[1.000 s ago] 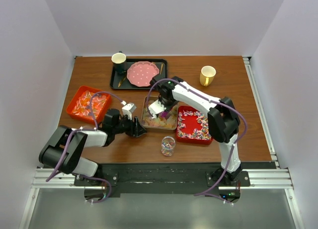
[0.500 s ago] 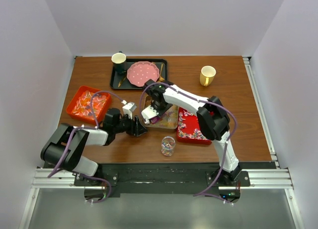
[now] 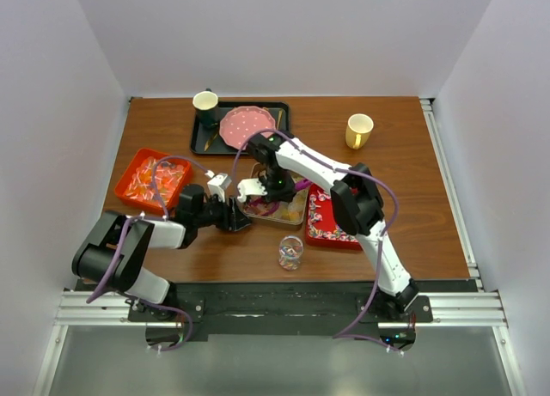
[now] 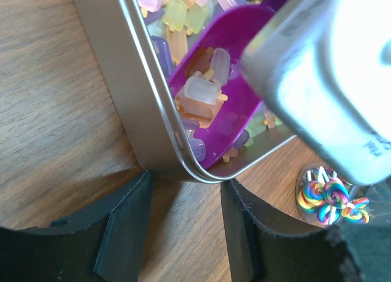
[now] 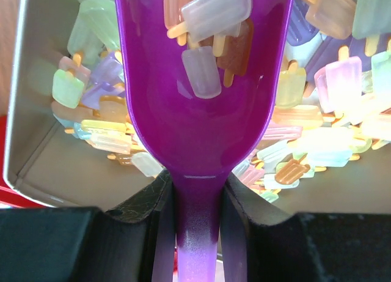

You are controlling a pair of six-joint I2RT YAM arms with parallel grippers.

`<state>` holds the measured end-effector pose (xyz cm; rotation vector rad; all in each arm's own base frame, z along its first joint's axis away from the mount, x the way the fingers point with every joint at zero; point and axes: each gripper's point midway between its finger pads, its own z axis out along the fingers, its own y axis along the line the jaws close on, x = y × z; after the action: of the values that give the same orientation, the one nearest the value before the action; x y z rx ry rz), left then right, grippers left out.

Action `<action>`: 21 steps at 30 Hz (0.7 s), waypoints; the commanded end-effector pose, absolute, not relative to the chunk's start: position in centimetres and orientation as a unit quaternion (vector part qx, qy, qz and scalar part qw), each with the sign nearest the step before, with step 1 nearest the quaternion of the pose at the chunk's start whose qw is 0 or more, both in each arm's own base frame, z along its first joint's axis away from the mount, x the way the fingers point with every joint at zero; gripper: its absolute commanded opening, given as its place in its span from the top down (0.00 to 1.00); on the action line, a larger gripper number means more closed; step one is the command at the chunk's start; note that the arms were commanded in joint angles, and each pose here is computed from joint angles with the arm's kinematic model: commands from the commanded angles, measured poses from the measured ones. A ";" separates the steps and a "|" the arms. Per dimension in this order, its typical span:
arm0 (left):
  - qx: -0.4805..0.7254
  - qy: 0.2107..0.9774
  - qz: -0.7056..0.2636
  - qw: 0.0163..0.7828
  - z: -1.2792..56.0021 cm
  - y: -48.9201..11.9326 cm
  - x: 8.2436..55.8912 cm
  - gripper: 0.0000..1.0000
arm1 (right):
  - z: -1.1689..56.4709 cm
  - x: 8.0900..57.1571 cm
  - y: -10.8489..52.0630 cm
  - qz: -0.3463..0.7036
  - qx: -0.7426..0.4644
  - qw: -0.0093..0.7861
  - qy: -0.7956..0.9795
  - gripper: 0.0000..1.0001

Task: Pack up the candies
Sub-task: Scoop the fake candies from the storage box.

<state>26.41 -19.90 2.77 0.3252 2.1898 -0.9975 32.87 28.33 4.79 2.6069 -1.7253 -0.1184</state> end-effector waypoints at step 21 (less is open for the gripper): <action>0.145 0.853 -0.384 0.322 6.1 -16.9 27.3 0.41 | 9.5 30.4 31.1 -0.183 0.777 -0.158 -0.581 1.00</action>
<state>27.02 -16.63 3.63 0.2753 2.2958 -0.9885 31.62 29.94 6.44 2.6352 -2.0428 -0.4824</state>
